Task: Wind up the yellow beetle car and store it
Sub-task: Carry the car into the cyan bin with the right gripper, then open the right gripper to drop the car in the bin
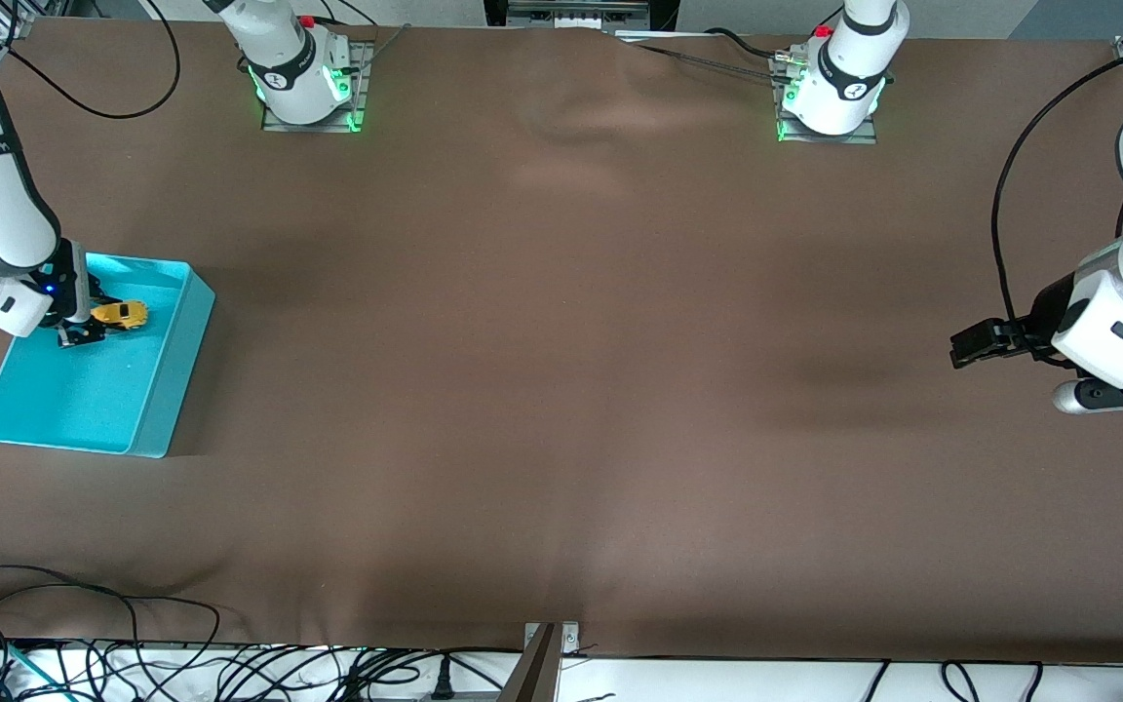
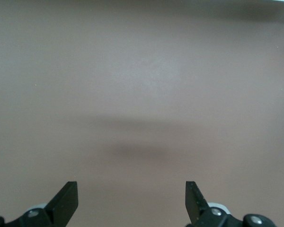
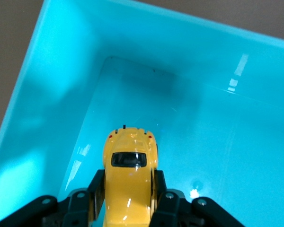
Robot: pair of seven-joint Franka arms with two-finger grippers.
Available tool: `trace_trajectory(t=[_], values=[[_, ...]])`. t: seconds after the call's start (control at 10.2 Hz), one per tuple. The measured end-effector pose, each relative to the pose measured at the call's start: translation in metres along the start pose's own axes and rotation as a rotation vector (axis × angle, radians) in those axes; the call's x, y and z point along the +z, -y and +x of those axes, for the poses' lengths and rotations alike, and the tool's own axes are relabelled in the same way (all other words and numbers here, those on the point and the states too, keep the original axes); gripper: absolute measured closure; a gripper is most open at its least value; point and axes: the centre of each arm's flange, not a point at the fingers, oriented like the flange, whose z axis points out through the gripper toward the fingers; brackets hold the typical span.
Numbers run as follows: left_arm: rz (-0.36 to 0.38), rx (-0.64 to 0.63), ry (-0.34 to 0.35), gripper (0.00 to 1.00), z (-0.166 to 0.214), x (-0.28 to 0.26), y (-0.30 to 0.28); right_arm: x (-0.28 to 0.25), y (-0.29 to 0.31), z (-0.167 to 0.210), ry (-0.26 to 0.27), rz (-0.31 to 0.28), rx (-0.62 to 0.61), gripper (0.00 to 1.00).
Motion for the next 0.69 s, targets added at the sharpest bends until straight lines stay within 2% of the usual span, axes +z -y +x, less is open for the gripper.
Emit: trace_trajectory(t=[0.69], values=[[0.0, 0.0, 0.0, 0.0, 0.0, 0.0, 0.0, 0.019, 0.011, -0.013, -0.028, 0.021, 0.026, 0.54]])
